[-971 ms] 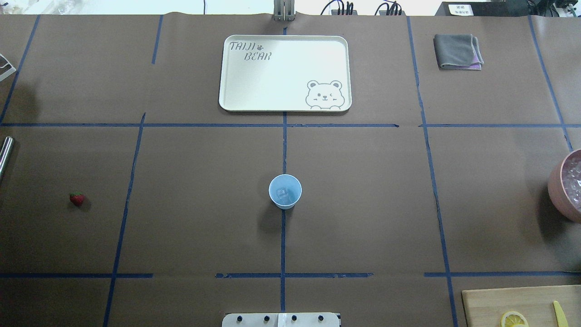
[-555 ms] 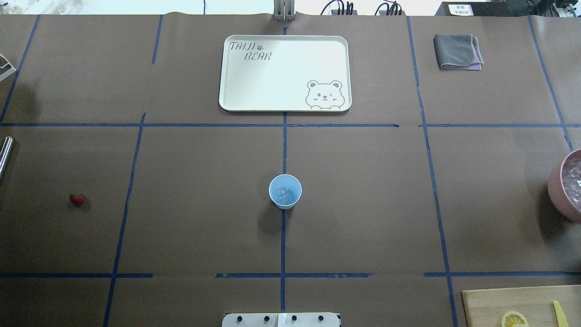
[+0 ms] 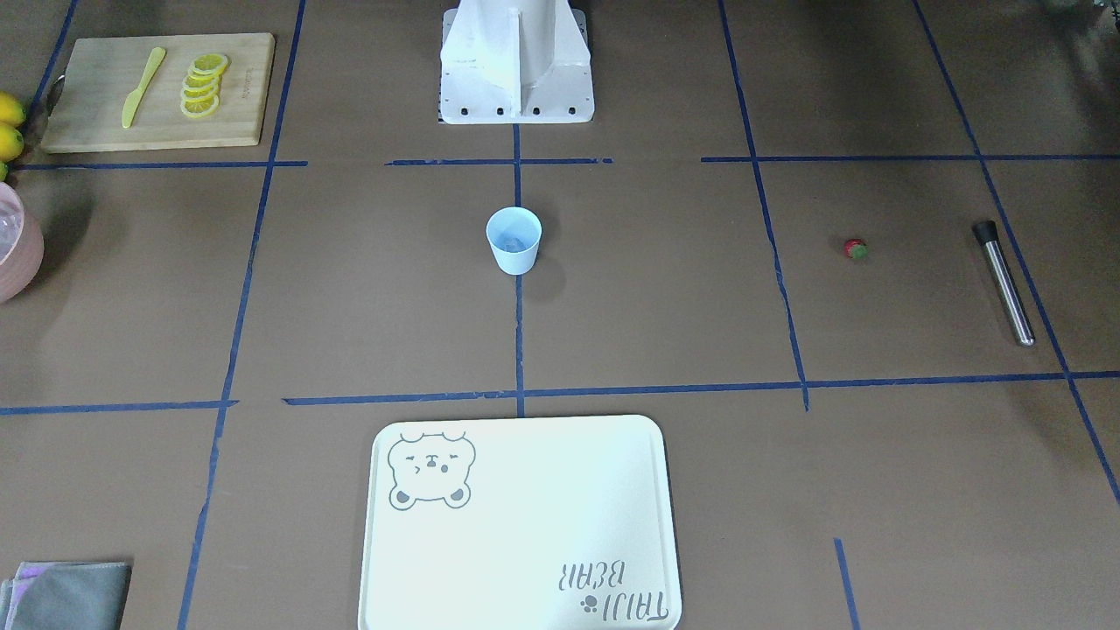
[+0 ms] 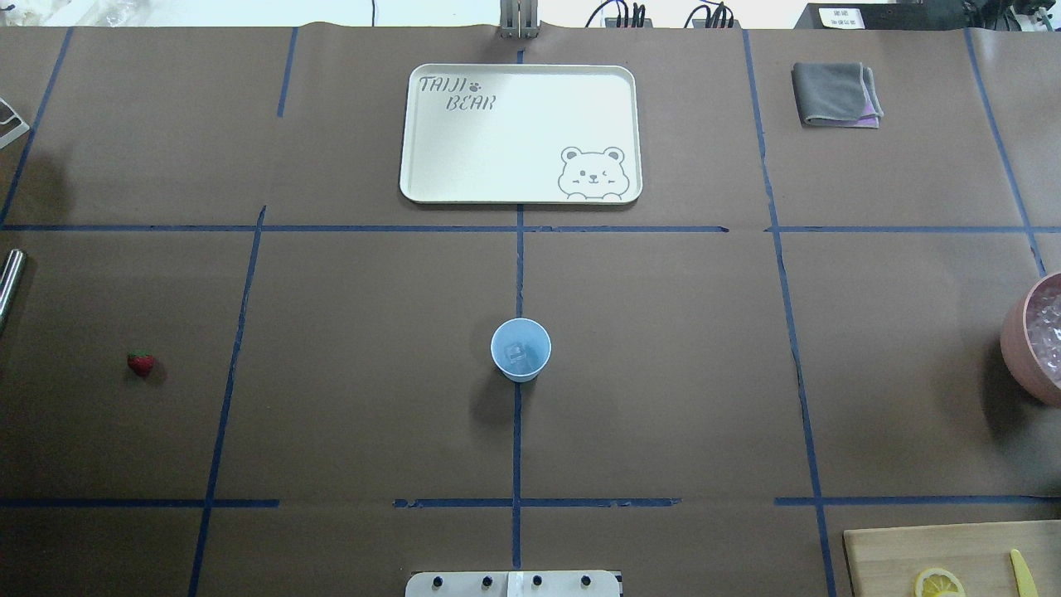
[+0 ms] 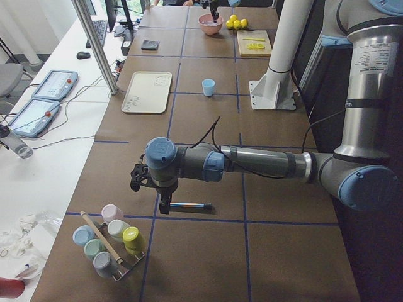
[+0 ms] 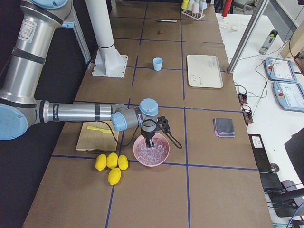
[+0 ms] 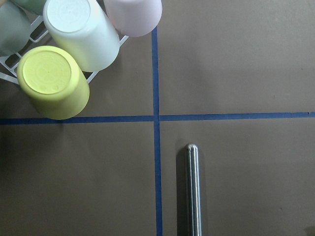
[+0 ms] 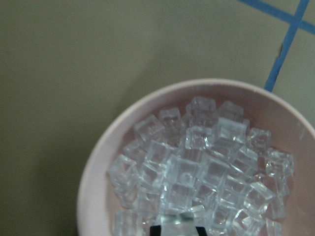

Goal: Mash ice and strawberries in cup

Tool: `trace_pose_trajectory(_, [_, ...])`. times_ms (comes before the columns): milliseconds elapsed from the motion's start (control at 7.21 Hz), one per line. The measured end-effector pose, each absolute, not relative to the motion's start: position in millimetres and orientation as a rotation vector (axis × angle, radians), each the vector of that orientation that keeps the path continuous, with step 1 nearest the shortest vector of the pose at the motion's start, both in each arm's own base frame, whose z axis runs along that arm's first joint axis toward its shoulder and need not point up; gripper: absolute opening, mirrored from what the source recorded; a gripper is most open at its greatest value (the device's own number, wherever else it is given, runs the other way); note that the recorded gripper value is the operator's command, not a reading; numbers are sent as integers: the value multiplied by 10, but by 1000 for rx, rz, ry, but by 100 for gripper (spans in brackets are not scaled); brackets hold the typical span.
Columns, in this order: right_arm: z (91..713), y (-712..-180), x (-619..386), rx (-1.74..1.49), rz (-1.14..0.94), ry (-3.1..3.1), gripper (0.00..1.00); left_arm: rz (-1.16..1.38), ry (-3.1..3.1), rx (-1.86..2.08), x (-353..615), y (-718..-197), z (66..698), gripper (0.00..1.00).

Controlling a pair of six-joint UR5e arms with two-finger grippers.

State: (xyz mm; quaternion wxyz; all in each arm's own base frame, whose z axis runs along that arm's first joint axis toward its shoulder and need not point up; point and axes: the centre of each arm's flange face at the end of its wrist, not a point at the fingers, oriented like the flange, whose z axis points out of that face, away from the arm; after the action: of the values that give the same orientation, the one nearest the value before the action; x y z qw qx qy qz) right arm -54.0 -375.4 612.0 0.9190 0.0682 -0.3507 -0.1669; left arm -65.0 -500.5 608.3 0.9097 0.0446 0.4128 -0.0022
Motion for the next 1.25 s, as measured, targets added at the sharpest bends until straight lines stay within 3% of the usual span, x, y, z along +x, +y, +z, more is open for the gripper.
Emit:
trace_pose_trajectory(555, [4485,-4572,-798,215,-257,-820,0,-5,857,90,-646,-5002,6087,100])
trace_pose_trajectory(832, [3340,-4906,-1825,130,-160,-891,0,-3,857,92,-646,-5008,6083,100])
trace_pose_trajectory(1248, [1991,-4675,-3491,28,-13,-897,0,-5,857,88,-646,-5007,6102,100])
